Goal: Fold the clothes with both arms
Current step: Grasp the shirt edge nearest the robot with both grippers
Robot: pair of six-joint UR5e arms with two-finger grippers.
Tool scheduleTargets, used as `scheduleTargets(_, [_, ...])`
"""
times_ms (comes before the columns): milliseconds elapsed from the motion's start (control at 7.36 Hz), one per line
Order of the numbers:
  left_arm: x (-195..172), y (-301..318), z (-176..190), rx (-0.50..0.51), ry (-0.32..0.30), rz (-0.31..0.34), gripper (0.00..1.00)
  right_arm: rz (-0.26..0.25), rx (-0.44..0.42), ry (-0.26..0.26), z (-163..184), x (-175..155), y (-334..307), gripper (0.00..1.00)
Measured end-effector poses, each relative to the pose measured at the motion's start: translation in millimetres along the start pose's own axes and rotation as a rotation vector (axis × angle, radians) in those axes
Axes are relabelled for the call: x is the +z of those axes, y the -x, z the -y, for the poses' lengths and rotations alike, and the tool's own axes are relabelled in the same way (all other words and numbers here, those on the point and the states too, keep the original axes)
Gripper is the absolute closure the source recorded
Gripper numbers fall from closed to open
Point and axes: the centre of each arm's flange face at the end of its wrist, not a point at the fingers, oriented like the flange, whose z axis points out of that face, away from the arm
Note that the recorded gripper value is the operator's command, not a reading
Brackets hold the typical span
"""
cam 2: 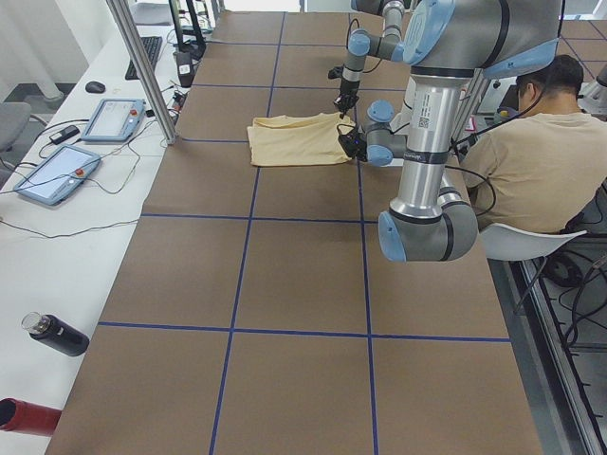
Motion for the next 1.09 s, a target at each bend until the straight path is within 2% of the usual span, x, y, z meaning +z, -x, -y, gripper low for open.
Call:
scheduleTargets(543, [-31.7,-8.2,-5.5,-0.008,0.030,-0.044,1.00,0.013,0.002,0.011,-0.5,-9.6,1.4,1.00])
scheduleTargets(679, [-36.5,-7.5,-9.6,-0.012,0.038,-0.044,0.77,0.020,0.003,0.016,-0.7,-15.5,1.6,1.00])
scheduleTargets(815, [-35.4,-4.5,-12.9,-0.016,0.040,-0.032,0.66,0.023,0.003,0.019,-0.6,-18.3,1.2,1.00])
scheduleTargets(1087, [-27.3,0.5,-11.7,-0.006,0.029,-0.011,0.65,0.022,0.003,0.018,-0.6,-18.4,0.2,1.00])
